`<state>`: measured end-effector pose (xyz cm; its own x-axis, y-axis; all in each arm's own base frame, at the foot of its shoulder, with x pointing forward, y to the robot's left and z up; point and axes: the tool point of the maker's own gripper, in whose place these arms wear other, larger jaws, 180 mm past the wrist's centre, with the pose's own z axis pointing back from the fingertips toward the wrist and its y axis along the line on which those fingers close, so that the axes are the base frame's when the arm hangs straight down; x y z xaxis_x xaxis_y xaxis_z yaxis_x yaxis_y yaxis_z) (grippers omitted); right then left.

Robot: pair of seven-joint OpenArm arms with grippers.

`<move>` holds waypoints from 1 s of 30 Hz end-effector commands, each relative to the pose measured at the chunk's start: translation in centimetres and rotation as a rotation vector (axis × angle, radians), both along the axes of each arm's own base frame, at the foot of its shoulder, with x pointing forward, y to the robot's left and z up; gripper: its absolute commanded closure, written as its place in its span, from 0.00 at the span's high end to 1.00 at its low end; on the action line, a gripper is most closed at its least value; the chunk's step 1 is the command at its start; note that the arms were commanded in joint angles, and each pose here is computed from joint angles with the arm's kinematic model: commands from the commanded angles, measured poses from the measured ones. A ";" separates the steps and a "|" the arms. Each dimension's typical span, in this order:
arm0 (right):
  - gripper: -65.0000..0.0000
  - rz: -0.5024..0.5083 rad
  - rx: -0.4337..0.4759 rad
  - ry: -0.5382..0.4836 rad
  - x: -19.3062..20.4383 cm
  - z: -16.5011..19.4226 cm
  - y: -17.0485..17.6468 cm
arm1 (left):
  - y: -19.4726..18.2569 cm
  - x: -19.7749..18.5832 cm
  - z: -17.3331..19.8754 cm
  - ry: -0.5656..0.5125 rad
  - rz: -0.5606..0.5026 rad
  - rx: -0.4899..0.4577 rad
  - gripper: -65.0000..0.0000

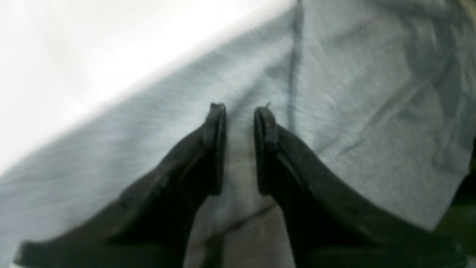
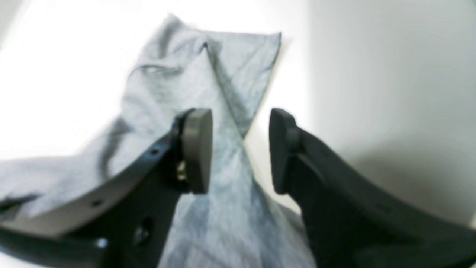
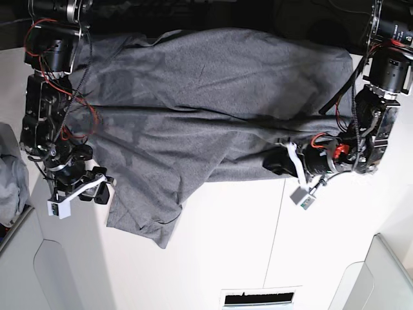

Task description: Layout the t-shirt on the table in an organized manner, then fold the t-shirt properly

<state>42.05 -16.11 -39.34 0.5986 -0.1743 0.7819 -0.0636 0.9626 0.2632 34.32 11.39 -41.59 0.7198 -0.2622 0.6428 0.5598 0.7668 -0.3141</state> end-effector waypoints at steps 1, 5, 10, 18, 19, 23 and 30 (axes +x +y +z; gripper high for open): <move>0.40 0.007 -0.006 -0.062 2.1 1.8 0.7 | -1.0 1.3 1.5 -0.058 -0.015 -0.030 0.23; 0.53 0.023 -0.070 0.030 3.3 -1.2 2.4 | -4.9 0.2 0.0 -0.060 -0.093 0.001 0.23; 0.53 0.091 -0.096 0.144 2.6 -4.6 4.1 | -7.6 -0.2 -0.3 -0.063 -0.120 -0.005 0.23; 0.00 0.164 -0.135 0.044 3.6 -2.9 4.9 | -7.5 0.1 -1.0 -0.075 -0.102 0.000 0.23; 0.00 0.162 -0.138 0.024 3.9 -2.3 4.8 | -7.1 0.2 -1.4 -0.070 -0.082 0.008 0.23; 0.00 0.164 -0.161 -0.065 4.5 1.0 5.0 | -5.7 -0.2 -3.4 -0.018 -0.036 0.037 0.23; 0.00 0.188 -0.177 -0.130 2.4 5.0 5.6 | -5.1 -0.1 -4.1 -0.014 -0.022 0.047 0.23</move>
